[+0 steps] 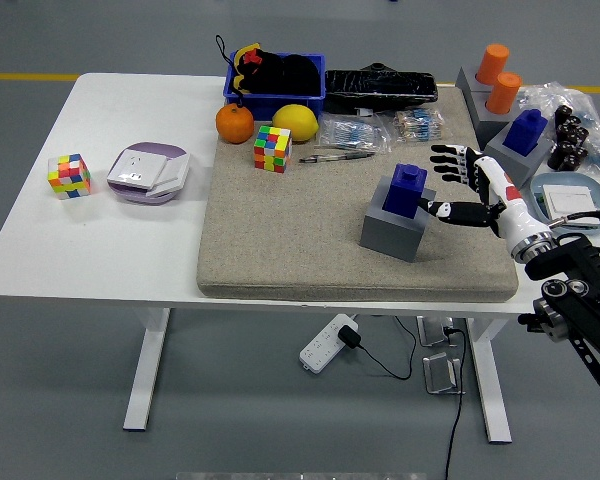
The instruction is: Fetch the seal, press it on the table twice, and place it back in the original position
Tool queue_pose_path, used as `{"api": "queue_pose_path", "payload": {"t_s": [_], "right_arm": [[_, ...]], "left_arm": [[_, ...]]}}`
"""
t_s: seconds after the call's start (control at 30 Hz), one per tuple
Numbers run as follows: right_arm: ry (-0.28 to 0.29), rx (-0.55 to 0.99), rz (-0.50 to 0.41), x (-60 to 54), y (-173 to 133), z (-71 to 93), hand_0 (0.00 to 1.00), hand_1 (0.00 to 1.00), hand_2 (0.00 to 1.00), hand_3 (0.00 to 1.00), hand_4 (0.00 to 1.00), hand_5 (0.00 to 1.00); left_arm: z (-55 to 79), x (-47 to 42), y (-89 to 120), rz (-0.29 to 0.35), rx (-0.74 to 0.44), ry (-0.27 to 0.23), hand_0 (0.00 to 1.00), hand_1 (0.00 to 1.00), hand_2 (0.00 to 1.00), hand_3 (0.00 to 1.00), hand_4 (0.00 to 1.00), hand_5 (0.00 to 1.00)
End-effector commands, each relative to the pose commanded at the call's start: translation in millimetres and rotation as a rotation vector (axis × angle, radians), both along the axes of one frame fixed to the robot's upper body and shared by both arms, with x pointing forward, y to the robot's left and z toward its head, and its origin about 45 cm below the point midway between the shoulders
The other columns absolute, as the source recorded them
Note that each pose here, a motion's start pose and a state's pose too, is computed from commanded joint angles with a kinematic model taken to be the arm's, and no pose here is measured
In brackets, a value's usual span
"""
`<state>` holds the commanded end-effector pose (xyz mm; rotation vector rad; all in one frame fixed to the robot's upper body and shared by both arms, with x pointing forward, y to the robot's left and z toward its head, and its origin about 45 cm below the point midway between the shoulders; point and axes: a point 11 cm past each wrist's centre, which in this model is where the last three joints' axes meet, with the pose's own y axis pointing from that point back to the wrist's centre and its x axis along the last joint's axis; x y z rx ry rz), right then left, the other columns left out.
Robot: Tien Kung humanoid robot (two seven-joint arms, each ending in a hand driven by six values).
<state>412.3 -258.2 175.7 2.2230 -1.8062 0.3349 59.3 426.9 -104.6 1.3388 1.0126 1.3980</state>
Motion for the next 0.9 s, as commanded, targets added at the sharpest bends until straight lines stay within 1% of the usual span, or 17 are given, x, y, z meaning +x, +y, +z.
{"api": "queue_pose_path", "payload": {"t_s": [0.13,0.67,0.7,0.9], "right_arm": [[0.001,0.002,0.011,0.8,7,-1.9,0.775,0.739,0.745,0.770,0.914,0.002],[-0.001,0.025,0.037,3.7,28,-4.6,0.764,0.735,0.744,0.767,0.904,0.002],[-0.001,0.025,0.036,3.9,28,-4.6,0.749,0.720,0.733,0.760,0.878,0.002],[-0.005,0.019,0.039,5.0,30,-4.5,0.746,0.713,0.725,0.753,0.866,0.002]], "left_arm": [[-0.5,-3.3,0,0.007,0.000,0.004,0.720,0.696,0.687,0.728,0.636,0.228],[-1.1,-3.0,-2,0.011,-0.006,0.002,0.720,0.695,0.686,0.727,0.636,0.227],[-1.0,-3.0,-2,0.011,-0.006,0.002,0.720,0.694,0.686,0.726,0.636,0.227],[-0.9,-2.6,-2,0.008,-0.006,0.002,0.720,0.696,0.686,0.725,0.637,0.227]]}}
